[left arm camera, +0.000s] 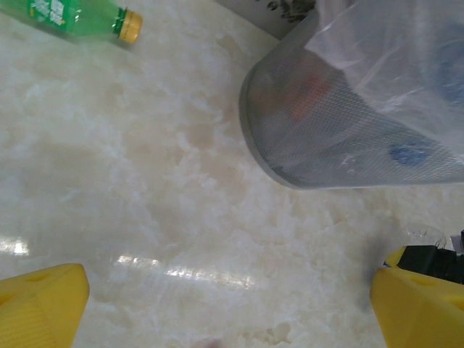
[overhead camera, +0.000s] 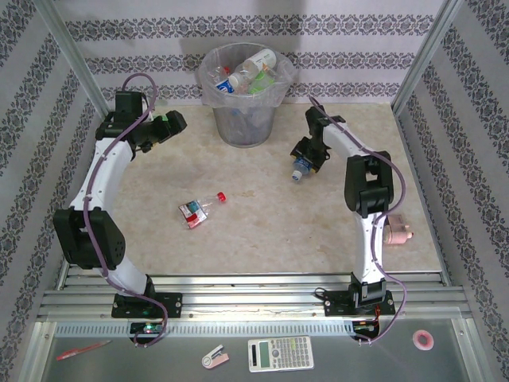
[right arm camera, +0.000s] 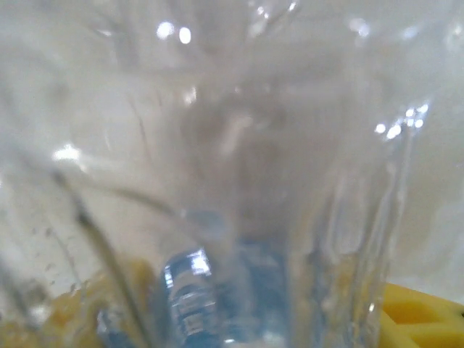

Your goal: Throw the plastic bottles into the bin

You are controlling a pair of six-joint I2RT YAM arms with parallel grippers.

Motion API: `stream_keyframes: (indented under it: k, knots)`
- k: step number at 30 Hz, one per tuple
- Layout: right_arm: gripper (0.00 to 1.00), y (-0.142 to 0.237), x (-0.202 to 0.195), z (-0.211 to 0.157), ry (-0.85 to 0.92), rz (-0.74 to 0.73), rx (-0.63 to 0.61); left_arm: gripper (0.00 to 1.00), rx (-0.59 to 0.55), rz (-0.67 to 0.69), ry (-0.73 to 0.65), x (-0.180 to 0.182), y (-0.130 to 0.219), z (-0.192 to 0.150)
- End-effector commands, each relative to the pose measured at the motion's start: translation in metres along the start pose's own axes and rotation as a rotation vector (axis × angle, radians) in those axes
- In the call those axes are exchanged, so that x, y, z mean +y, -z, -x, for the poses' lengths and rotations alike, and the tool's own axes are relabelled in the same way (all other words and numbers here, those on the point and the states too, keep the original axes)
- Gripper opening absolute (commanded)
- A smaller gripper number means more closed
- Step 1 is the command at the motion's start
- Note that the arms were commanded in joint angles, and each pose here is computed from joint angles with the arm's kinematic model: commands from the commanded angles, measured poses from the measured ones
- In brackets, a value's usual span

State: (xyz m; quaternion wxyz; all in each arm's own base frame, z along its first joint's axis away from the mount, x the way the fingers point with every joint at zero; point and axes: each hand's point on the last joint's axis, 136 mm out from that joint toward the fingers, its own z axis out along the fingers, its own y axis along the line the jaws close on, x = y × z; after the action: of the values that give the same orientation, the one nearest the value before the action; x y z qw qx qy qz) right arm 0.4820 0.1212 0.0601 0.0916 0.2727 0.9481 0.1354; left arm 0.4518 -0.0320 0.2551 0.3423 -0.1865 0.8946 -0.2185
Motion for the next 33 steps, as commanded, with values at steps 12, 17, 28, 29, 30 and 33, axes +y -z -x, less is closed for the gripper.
stream_keyframes:
  k: [12,17,28,29,30,33]
  knots:
    - [0.6,0.445,0.179,0.031,0.306,0.987,-1.135,1.0,-0.111,-0.105,-0.057,-0.026,0.026,0.026]
    - [0.6,0.525,0.186,0.013,0.312,1.202,-1.305,1.0,-0.113,-0.09,-0.042,-0.021,0.027,0.024]
    - [0.66,0.503,0.253,0.033,0.4,1.233,-1.252,1.0,-0.091,-0.044,0.023,0.004,0.021,0.012]
    - [0.72,0.489,0.268,0.04,0.413,1.226,-1.233,1.0,-0.085,-0.045,0.032,0.005,0.019,0.01]
    - [0.75,0.47,0.28,0.051,0.413,1.211,-1.208,1.0,-0.079,-0.049,0.045,0.007,0.016,0.008]
    - [0.98,0.41,0.295,0.08,0.352,1.213,-1.198,1.0,-0.044,-0.094,0.099,0.005,0.006,-0.002]
